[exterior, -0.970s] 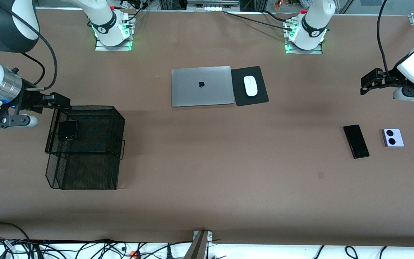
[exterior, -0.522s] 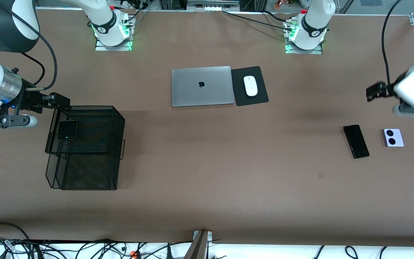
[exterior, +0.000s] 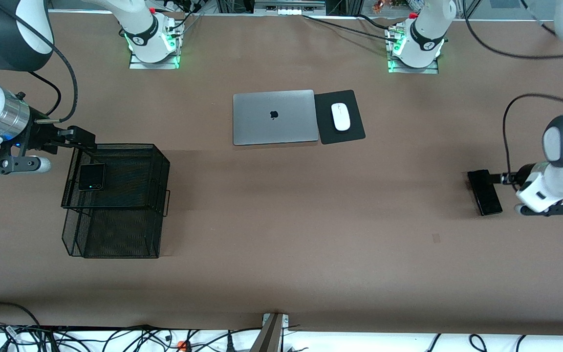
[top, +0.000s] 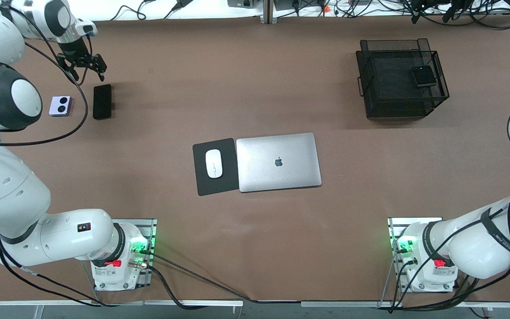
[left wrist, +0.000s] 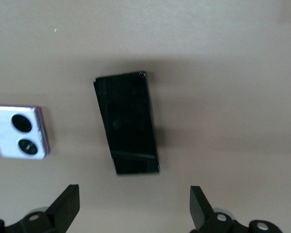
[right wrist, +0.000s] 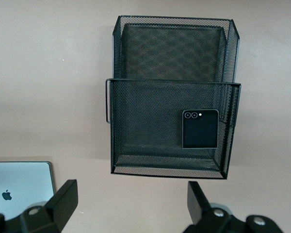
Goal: Place phones with both arms
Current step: 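Grasp the black slab phone with the left gripper and lift it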
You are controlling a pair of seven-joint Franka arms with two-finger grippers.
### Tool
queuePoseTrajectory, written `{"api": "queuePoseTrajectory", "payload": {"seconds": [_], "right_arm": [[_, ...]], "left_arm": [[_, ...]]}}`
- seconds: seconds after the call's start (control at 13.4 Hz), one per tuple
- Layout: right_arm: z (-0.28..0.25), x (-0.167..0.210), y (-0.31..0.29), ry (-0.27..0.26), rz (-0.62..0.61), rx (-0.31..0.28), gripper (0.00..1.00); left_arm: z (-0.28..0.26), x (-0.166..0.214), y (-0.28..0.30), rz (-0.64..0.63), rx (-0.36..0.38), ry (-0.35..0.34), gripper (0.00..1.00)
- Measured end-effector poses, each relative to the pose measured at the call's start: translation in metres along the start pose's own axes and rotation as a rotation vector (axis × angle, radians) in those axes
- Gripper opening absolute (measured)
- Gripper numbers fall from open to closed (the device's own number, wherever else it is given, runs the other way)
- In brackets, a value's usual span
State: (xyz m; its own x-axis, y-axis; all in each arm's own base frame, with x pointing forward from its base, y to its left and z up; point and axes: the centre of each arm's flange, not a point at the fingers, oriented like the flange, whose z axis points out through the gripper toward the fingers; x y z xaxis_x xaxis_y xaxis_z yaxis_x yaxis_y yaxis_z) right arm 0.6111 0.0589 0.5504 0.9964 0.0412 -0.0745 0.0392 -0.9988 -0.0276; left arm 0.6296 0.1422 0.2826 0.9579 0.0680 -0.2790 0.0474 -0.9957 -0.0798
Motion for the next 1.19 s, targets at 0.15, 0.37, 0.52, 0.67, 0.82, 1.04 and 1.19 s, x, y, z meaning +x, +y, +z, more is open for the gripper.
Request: {"api": "queuePoseTrajectory", "payload": {"seconds": [0.15,0.37,0.52,0.67,0.82,1.04,1.19], "right_arm": [[0.000,0.000,0.000,0.000,0.000,0.000,1.00],[0.000,0.000,0.000,0.000,0.000,0.000,1.00],[0.000,0.000,0.000,0.000,0.000,0.000,1.00],[0.000,0.000,0.000,0.000,0.000,0.000,1.00],[0.000,0.000,0.000,0.000,0.001,0.000,1.00],[0.000,0.000,0.000,0.000,0.001,0.000,1.00],[0.000,0.000,0.000,0.000,0.001,0.000,1.00]], "left_arm": [[0.024,0.008,-0.013,-0.024,-0.018,0.010,1.00],[0.063,0.011,-0.043,-0.085,-0.070,0.017,1.00],[0.086,0.010,-0.043,-0.103,-0.100,0.016,1.00],[0.097,0.011,-0.035,-0.103,-0.120,0.023,1.00],[0.105,0.013,-0.032,-0.102,-0.123,0.032,1.00],[0.130,0.014,-0.029,-0.101,-0.126,0.019,1.00],[0.134,0.015,-0.030,-0.103,-0.126,0.023,0.94]]}}
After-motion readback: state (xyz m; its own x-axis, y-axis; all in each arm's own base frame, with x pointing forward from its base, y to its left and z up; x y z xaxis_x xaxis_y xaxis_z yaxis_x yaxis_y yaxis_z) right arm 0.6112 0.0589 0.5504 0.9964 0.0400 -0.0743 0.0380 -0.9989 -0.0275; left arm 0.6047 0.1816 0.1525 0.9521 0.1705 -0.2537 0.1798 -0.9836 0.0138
